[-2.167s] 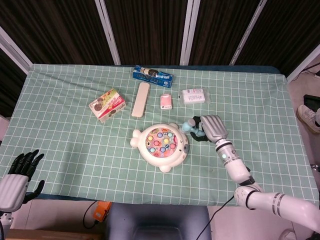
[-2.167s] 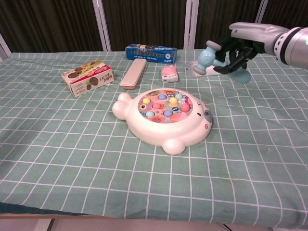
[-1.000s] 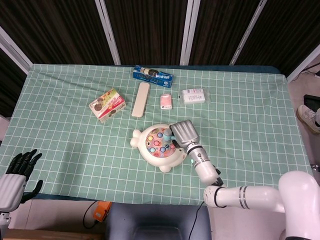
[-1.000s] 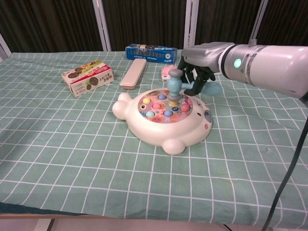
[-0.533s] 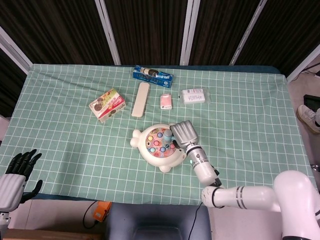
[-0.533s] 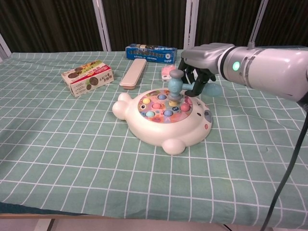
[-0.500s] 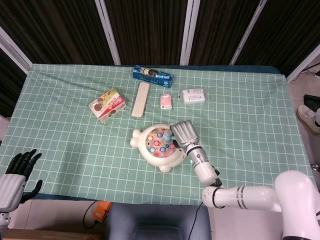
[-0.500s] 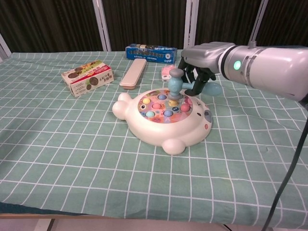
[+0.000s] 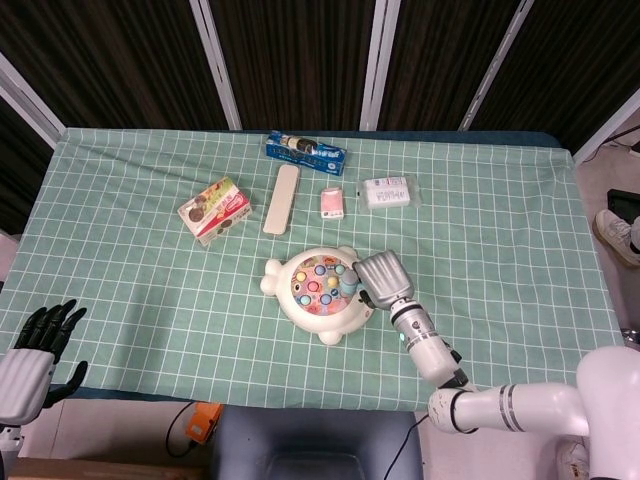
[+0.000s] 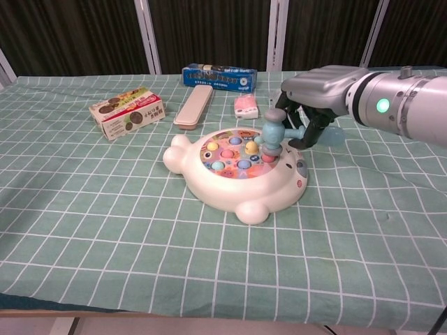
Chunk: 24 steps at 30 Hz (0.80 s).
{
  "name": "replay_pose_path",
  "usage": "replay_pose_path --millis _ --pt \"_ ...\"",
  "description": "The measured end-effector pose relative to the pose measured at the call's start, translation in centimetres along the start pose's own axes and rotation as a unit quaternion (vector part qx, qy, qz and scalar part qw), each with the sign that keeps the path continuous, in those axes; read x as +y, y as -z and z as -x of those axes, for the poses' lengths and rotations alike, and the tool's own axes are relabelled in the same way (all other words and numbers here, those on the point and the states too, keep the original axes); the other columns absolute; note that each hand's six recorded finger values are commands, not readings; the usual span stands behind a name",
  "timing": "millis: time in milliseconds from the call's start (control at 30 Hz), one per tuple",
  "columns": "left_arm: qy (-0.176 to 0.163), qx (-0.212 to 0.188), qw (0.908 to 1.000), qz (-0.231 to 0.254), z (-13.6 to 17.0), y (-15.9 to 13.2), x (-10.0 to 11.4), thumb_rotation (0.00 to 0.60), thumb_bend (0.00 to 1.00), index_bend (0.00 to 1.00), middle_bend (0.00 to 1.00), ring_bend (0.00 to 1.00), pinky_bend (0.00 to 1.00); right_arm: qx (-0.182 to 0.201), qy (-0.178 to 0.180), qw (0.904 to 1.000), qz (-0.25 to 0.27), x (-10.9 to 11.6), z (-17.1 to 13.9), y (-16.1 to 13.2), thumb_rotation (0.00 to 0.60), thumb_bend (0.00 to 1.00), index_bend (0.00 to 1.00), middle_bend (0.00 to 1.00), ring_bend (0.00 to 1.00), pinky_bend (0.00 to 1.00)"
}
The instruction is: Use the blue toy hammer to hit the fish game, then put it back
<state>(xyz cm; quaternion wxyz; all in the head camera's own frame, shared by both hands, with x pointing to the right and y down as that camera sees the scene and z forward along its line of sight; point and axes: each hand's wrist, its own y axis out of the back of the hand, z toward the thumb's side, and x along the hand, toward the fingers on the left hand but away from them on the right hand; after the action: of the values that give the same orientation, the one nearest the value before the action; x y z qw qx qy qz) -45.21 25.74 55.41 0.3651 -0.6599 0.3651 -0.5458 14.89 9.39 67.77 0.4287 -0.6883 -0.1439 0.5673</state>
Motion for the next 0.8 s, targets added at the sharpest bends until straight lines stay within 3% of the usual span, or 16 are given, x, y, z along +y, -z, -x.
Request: replay_pose_path --millis 233,467,667,800 --pt "0.001 -0.001 1.0 -0.001 -0.1 0.1 0.0 0.6 0.41 0.0 0.0 0.0 0.06 -0.006 -0.011 0.9998 -0.014 -0.8 0.3 0.0 0.6 0.53 0.99 0.7 0.75 0.76" --pt "-0.002 0.0 1.0 -0.001 0.1 0.1 0.1 0.6 0.41 0.0 0.0 0.0 0.06 -0.013 0.019 0.9997 0.001 0.5 -0.3 1.3 0.6 0.53 0.99 0.7 0.75 0.76" --pt "0.001 0.001 1.0 -0.008 0.1 0.1 -0.1 0.6 0.41 0.0 0.0 0.0 0.06 -0.02 0.062 0.9978 0.009 0.6 -1.6 4.4 0.6 0.53 0.98 0.7 0.75 0.75" --pt "0.001 0.004 0.9999 -0.013 0.1 0.0 -0.3 0.6 0.41 0.0 0.0 0.0 0.06 -0.038 0.09 0.9951 0.009 -0.7 -2.1 8.3 0.6 0.53 0.97 0.7 0.75 0.75"
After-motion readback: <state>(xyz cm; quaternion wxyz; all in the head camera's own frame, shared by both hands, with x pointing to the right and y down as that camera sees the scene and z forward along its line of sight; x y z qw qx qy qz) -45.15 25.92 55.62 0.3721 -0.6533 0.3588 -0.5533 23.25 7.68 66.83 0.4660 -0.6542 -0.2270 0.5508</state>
